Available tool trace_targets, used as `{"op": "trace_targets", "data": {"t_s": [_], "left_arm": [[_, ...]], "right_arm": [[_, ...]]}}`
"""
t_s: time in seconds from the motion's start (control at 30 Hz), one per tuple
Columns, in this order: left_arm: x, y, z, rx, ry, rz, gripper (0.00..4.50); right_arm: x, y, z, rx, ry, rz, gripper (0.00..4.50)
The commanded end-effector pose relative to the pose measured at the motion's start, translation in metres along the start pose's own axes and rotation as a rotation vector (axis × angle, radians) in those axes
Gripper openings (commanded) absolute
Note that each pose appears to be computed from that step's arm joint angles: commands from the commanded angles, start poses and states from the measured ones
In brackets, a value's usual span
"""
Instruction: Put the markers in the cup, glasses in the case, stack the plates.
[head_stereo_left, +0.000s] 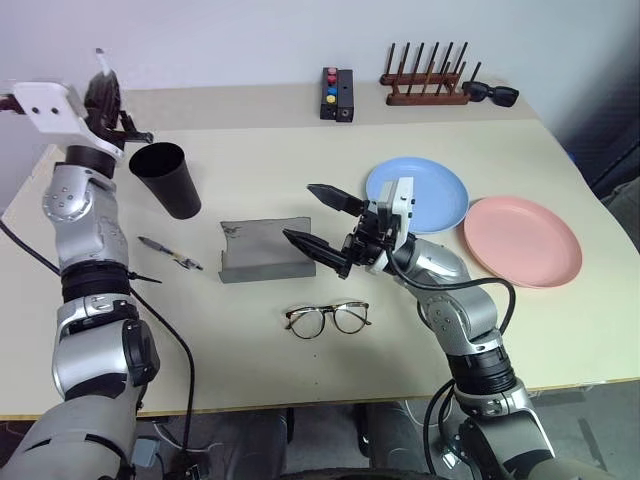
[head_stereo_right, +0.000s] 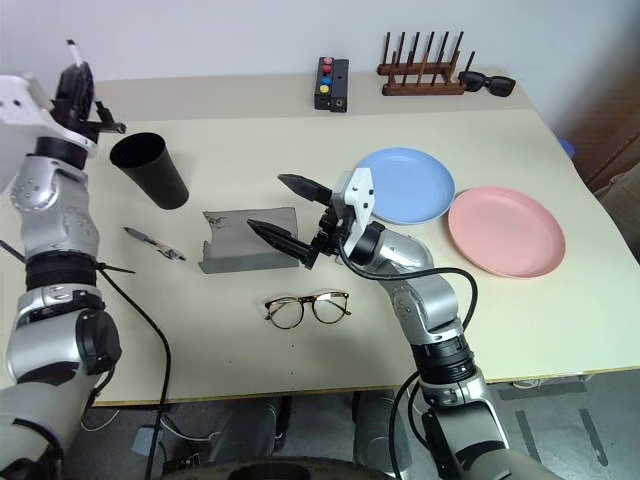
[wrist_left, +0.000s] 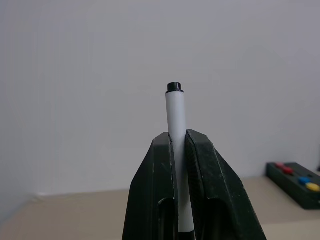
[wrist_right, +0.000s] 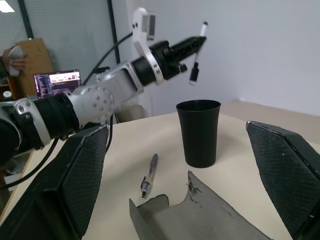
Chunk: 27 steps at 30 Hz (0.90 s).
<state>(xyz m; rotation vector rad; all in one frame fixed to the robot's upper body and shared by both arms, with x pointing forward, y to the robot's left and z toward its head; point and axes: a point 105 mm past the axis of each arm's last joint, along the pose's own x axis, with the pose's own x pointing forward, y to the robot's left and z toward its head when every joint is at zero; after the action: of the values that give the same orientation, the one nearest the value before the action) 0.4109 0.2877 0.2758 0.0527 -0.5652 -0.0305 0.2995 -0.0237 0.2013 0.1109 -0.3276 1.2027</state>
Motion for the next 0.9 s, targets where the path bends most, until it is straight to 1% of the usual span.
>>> {"op": "trace_targets", "data": {"t_s": [0.03,0.13,0.3,0.63,0.7,0.73,0.83,0.9], "left_arm": [[0.0,-0.001,0.006,0.022,-0.031,-0.009,0.01],[-0.008,-0.003,-0.006,0.036,0.0,-0.011,0.01],[-0.014,-0.001,-0.015,0.037,0.027,0.008,0.01],[-0.022,-0.007,-0.032,0.012,0.078,0.002,0.01],[-0.022,-0.007,-0.033,0.014,0.085,0.008,0.82],[-0.022,-0.006,-0.034,0.018,0.085,0.012,1.11],[-0.022,-0.006,-0.033,0.018,0.083,0.018,2.6],[-0.022,-0.005,-0.031,0.009,0.076,0.022,2.6]], "right_arm": [[0.001,0.005,0.013,-0.039,-0.038,0.013,4.5],[0.001,0.004,0.013,-0.04,-0.038,0.011,4.5],[0.002,0.004,0.014,-0.04,-0.038,0.015,4.5],[0.003,0.004,0.013,-0.039,-0.038,0.02,4.5],[0.003,0.004,0.013,-0.039,-0.038,0.02,4.5],[0.004,0.004,0.013,-0.039,-0.038,0.02,4.5],[0.004,0.004,0.013,-0.038,-0.039,0.02,4.5],[0.004,0.004,0.013,-0.038,-0.039,0.02,4.5]]}}
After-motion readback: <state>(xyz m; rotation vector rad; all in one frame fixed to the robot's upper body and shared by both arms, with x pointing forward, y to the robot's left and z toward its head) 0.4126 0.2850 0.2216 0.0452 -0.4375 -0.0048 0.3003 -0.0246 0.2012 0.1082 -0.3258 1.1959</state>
